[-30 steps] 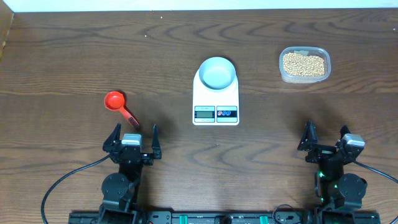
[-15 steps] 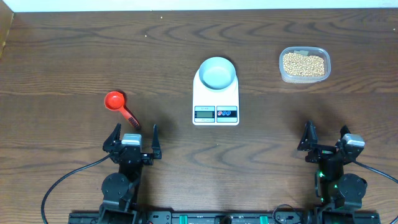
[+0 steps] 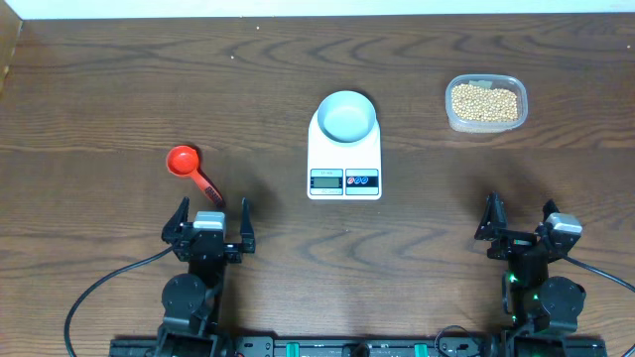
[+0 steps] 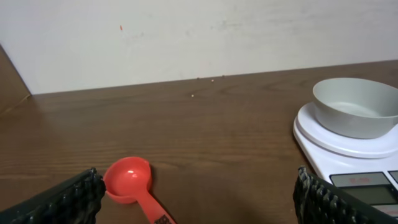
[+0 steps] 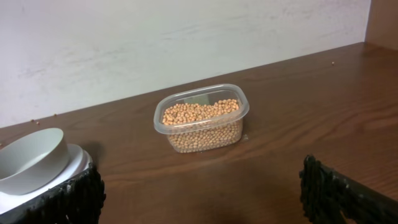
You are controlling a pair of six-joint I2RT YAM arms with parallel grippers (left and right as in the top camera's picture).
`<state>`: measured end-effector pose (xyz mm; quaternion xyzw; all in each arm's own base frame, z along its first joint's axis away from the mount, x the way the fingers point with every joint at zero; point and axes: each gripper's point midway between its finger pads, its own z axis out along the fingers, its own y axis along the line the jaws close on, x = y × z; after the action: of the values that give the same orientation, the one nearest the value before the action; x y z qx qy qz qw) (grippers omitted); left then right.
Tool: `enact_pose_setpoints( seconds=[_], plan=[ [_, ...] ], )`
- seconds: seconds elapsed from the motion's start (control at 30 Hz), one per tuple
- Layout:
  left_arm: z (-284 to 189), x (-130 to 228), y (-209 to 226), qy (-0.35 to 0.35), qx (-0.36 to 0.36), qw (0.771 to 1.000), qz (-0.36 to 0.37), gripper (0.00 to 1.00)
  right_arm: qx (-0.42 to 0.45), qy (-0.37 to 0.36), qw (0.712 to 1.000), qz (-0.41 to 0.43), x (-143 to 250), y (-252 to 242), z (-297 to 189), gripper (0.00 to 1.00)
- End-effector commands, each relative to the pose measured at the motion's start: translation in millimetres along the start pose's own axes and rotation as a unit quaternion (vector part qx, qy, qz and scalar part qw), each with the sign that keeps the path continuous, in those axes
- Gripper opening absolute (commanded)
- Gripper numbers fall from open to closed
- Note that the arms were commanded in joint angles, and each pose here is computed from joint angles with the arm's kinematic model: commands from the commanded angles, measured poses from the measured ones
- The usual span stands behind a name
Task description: Scoop item into bowl and weigh 50g on scale
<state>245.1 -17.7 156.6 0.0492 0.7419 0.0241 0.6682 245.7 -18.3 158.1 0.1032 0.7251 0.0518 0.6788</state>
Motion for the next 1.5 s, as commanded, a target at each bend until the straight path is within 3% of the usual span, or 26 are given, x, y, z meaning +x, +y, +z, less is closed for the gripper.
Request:
enact_pose_setpoints(
  seconds=[0.0,0.33,0.57,0.77,1.17,1.47],
  plan=[
    [-2.9,-29.9,7.2,-0.013,-0.012,1.000,0.001,0.99,-0.006,0.001,1.000,-0.007,1.4,2.1,0.0,0.99],
    [21.4,-75.7,7.0,0.036,-0.005,0.999,0.009,0.99,-0.006,0.001,1.000,-0.007,1.4,2.1,0.0,0.99],
    [54.9,-103.5,-8.6,0.077,0.038,0.996,0.012,0.99,-0.006,0.001,1.000,-0.007,1.4,2.1,0.0,0.99],
    [89.4,-115.3,-25.2,0.157,0.099,0.983,0.005,0.99,-0.006,0.001,1.000,-0.007,1.4,2.1,0.0,0.99],
    [130.1,-108.1,-5.3,0.286,0.215,0.924,-0.135,0.99,-0.006,0.001,1.000,-0.007,1.4,2.1,0.0,0.99],
    [144.0,-65.1,44.3,0.329,0.173,0.907,-0.199,0.99,-0.006,0.001,1.000,-0.007,1.4,2.1,0.0,0.99]
  ],
)
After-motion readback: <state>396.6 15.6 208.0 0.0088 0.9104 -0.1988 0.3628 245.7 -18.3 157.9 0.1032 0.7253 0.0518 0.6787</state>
